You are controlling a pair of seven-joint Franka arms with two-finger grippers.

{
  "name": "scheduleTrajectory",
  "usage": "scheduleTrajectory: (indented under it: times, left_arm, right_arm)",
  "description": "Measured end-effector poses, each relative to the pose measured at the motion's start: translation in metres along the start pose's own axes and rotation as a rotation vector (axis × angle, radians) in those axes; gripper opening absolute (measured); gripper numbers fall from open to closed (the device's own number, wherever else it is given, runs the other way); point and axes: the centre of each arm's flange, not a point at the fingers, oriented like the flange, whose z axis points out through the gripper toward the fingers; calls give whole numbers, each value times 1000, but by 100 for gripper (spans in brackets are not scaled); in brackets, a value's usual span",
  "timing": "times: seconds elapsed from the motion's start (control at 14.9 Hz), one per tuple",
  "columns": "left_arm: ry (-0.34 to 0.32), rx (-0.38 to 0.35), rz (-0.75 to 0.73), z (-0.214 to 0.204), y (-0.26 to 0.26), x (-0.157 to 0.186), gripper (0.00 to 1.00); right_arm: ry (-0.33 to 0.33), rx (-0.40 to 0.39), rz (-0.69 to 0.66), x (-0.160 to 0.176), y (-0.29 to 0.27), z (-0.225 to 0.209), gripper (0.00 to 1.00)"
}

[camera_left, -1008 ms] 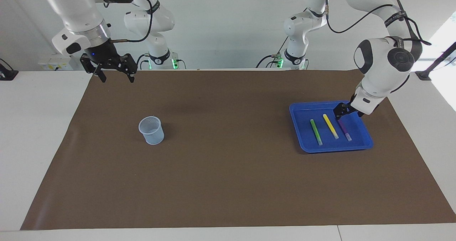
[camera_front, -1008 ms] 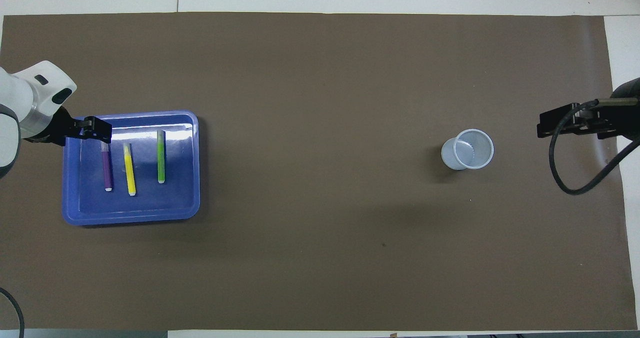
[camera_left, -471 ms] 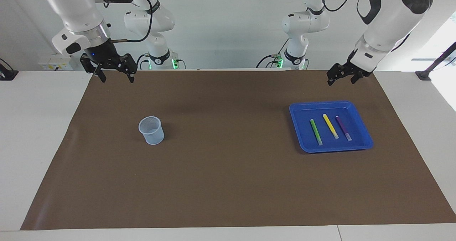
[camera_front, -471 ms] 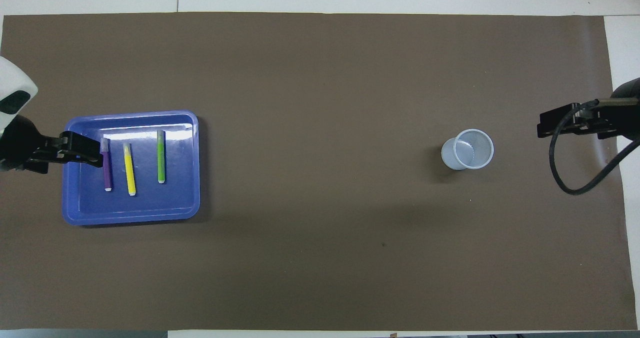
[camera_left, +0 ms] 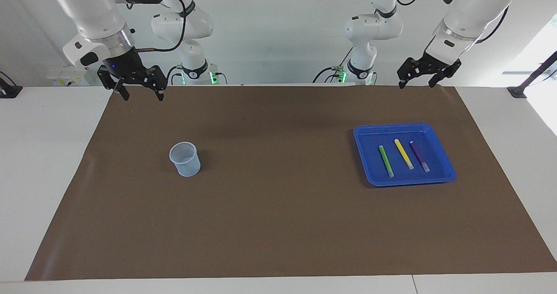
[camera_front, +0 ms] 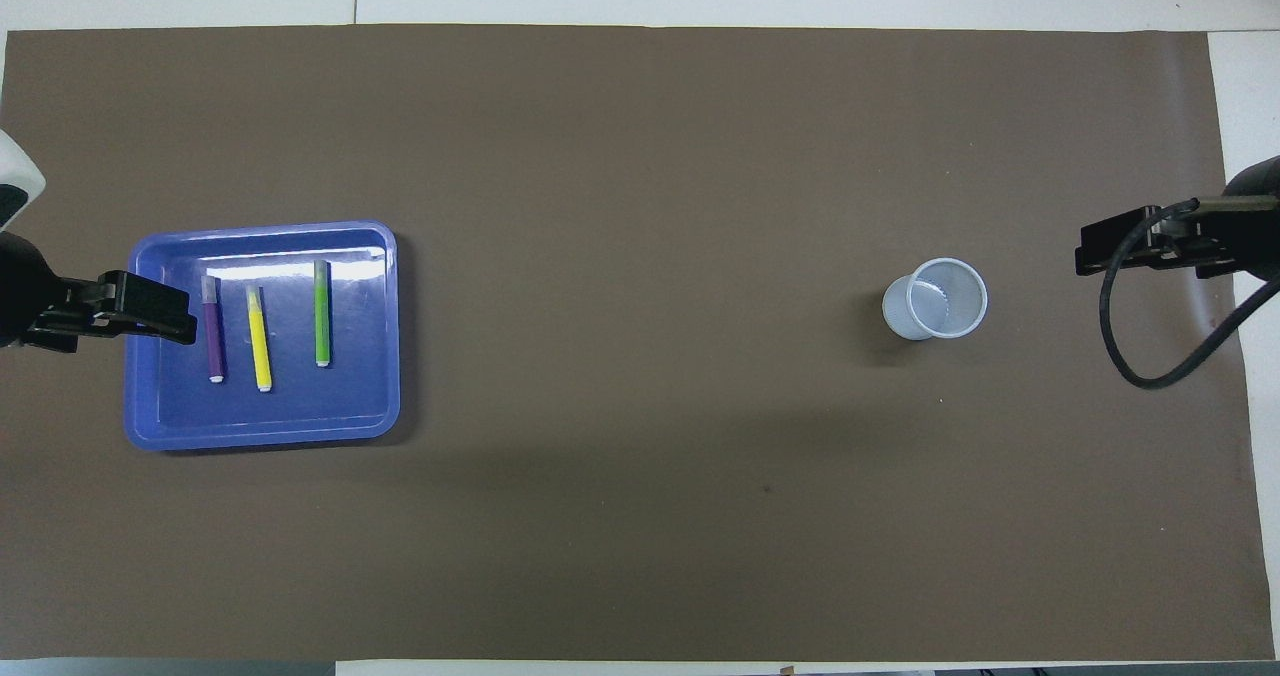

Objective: Right arm passes pens to left for tray arrangement

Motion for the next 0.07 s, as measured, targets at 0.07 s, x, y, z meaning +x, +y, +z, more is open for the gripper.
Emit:
scheduleTrajectory:
  times: [0.07]
  left_arm:
    - [-2, 0, -1, 1, -1, 1, 100]
  right_arm:
    - [-1, 0, 0, 0, 0, 0, 100]
